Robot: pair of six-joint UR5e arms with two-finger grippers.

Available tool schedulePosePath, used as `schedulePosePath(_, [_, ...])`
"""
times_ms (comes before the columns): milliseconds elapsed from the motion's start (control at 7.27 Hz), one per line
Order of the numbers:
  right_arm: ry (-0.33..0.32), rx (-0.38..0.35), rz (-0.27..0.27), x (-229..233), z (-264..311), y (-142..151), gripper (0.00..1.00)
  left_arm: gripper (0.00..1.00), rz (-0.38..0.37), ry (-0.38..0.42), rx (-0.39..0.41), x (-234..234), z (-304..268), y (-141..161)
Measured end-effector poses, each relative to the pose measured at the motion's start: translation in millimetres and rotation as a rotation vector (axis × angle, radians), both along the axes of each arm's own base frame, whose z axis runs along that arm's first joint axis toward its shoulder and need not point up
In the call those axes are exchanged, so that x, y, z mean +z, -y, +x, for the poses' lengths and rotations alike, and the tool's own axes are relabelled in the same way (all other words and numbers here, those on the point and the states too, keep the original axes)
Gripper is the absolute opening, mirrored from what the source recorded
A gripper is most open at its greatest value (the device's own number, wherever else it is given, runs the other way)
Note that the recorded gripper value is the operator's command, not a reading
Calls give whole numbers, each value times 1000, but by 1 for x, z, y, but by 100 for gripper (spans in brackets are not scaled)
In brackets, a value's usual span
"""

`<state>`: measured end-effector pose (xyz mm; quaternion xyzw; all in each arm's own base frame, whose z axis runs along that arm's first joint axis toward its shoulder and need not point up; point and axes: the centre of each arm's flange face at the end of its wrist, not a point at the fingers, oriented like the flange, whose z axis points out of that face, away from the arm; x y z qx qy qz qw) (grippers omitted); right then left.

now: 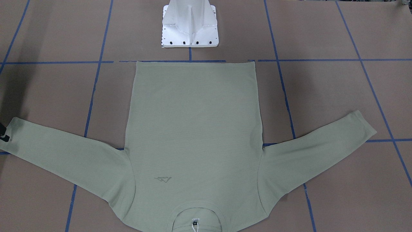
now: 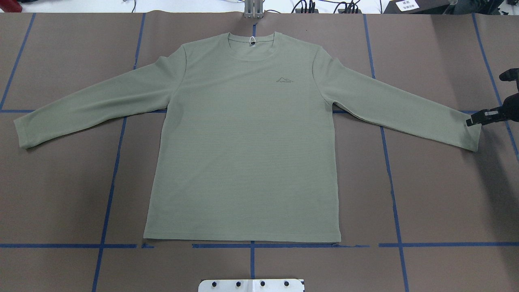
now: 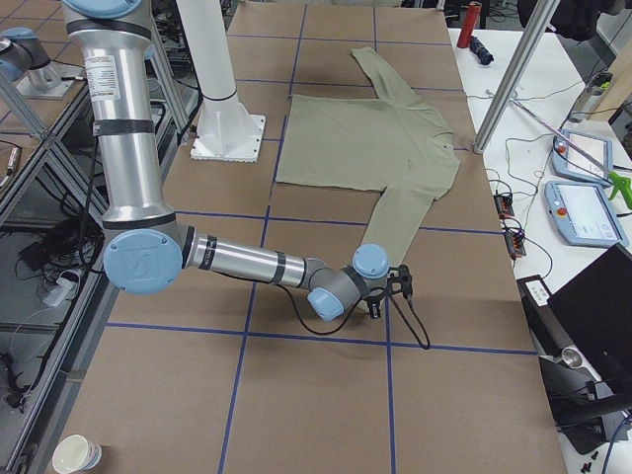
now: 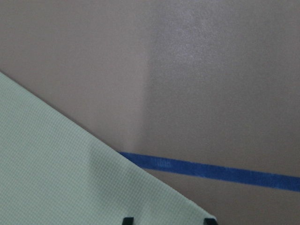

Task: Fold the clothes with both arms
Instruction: 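Lower the right gripper onto the sleeve cuff nearest it and grasp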

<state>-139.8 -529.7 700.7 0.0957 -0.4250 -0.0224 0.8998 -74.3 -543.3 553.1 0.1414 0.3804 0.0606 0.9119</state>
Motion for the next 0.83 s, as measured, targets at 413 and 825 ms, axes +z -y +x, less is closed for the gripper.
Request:
schedulePosePath(413, [-3, -1, -3, 3, 1, -3, 62, 100, 1, 0, 1, 0, 0, 0])
schedulePosePath(825, [-6, 0, -8, 6, 2, -4, 61, 100, 2, 0, 1, -1, 0, 0])
